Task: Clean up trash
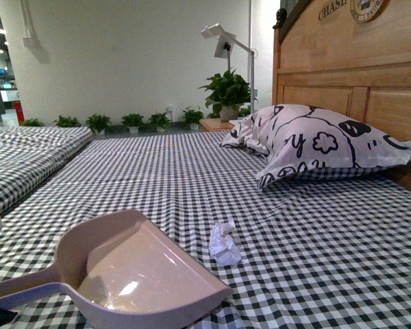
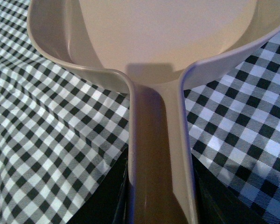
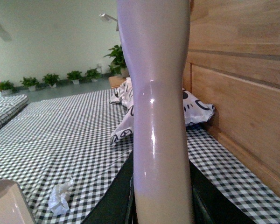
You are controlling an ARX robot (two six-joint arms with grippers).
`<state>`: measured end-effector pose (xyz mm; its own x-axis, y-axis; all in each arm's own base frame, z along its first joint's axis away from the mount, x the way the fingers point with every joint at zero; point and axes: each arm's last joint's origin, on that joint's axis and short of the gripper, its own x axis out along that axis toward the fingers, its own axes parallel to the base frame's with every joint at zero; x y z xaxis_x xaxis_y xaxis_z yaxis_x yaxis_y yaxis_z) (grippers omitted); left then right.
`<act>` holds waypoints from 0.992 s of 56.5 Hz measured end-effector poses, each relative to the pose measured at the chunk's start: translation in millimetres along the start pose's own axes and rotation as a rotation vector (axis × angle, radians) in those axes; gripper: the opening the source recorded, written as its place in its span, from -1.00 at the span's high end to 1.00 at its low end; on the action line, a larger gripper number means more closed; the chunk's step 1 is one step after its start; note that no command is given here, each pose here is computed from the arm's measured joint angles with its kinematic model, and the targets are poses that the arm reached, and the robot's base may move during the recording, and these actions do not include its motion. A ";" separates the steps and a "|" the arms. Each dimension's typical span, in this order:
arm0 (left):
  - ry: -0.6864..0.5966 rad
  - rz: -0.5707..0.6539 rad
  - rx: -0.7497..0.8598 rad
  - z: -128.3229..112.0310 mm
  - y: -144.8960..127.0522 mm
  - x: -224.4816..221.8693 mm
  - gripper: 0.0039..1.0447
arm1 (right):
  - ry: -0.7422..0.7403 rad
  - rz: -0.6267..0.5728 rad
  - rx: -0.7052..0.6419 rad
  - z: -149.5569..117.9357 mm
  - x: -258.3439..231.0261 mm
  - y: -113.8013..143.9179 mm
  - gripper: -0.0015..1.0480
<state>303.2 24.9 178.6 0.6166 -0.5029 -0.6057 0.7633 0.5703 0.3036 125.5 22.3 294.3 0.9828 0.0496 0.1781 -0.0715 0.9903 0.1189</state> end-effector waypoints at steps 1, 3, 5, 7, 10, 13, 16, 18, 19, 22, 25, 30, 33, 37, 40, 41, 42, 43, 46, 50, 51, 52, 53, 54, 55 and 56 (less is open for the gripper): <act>0.001 -0.001 0.001 0.1 0.0 0.2 0.47 | 0.000 0.000 0.000 0.0 0.0 0.0 0.62; 0.004 -0.002 0.004 -0.2 0.3 1.1 0.47 | 0.000 0.000 0.000 0.0 0.0 0.0 0.62; 0.006 -0.002 0.008 -0.2 0.6 2.3 0.47 | 0.000 0.000 0.000 0.0 0.0 0.0 0.62; 0.009 -0.003 0.010 -0.8 1.2 3.6 0.47 | 0.000 0.000 0.000 -0.1 0.0 0.0 0.62; 0.020 -0.006 0.010 -2.5 1.4 6.1 0.47 | 0.000 0.000 0.000 0.0 0.0 0.0 0.62; 0.031 -0.010 0.009 -4.3 1.3 8.2 0.47 | 0.000 0.000 0.000 0.0 0.0 0.0 0.62; 0.041 -0.012 0.007 -6.7 1.4 10.7 0.47 | 0.000 0.000 0.000 0.0 0.0 0.0 0.62; 0.047 -0.013 0.008 -7.8 1.4 11.8 0.47 | 0.000 0.000 0.000 0.0 0.0 0.0 0.62; 0.048 -0.014 0.008 -7.9 1.4 12.0 0.47 | 0.000 0.000 0.000 0.0 0.0 0.0 0.62; 0.054 -0.017 0.006 -8.4 1.7 12.7 0.47 | 0.001 0.000 0.000 -0.2 0.0 0.0 0.62; 0.054 -0.017 0.006 -8.3 2.0 12.8 0.47 | 0.000 0.000 0.000 0.0 0.0 0.0 0.62; 0.053 -0.017 0.008 -7.8 2.3 12.8 0.47 | 0.000 0.000 0.000 0.0 0.0 0.0 0.62; 0.054 -0.017 0.009 -7.8 2.3 12.8 0.47 | 0.000 0.000 0.000 0.0 0.0 0.0 0.62; 0.054 -0.017 0.009 -7.8 2.3 12.8 0.47 | 0.000 0.000 0.000 0.0 0.0 0.0 0.62; 0.054 -0.017 0.009 -7.8 2.3 12.8 0.47 | 0.034 0.012 -0.015 -1.2 1.3 0.2 0.62; 0.054 -0.017 0.009 -7.8 2.3 12.8 0.47 | 0.059 0.019 -0.024 -1.1 1.9 0.4 0.62; 0.054 -0.017 0.009 -7.8 2.3 12.8 0.47 | 0.118 0.032 -0.045 -1.7 4.0 0.6 0.62; 0.054 -0.017 0.009 -7.8 2.3 12.8 0.47 | 0.146 0.036 -0.055 -1.8 5.2 0.7 0.62; 0.056 -0.016 0.010 -7.8 2.2 12.9 0.47 | 0.283 0.060 -0.105 -1.9 16.3 2.1 0.62; 0.055 -0.017 0.010 -7.7 2.1 13.1 0.47 | 0.349 0.066 -0.137 -7.8 36.6 3.9 0.62; 0.056 -0.017 0.011 -7.7 2.1 13.1 0.47 | 0.363 0.063 -0.154 -10.9 45.2 4.7 0.62; 0.055 -0.017 0.010 -7.7 2.1 13.1 0.47 | 0.367 0.063 -0.161 -12.2 49.4 5.2 0.62; 0.055 -0.017 0.011 -7.6 2.0 13.1 0.47 | 0.374 0.062 -0.186 -17.1 62.3 7.4 0.62; 0.056 -0.017 0.011 -7.6 2.0 13.1 0.47 | 0.375 0.062 -0.192 -18.5 66.5 8.2 0.62; 0.055 -0.017 0.011 -7.6 2.0 13.1 0.47 | 0.372 0.065 -0.207 -21.6 75.4 10.2 0.62; 0.055 -0.017 0.011 -7.6 2.0 13.1 0.47 | 0.371 0.065 -0.215 -23.2 79.8 11.1 0.62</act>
<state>311.4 24.4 165.7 0.5918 -0.4758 -0.6507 0.7761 0.5546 0.3003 207.0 40.2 287.1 0.9749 0.1174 -0.1891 -0.1369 0.9861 -0.0938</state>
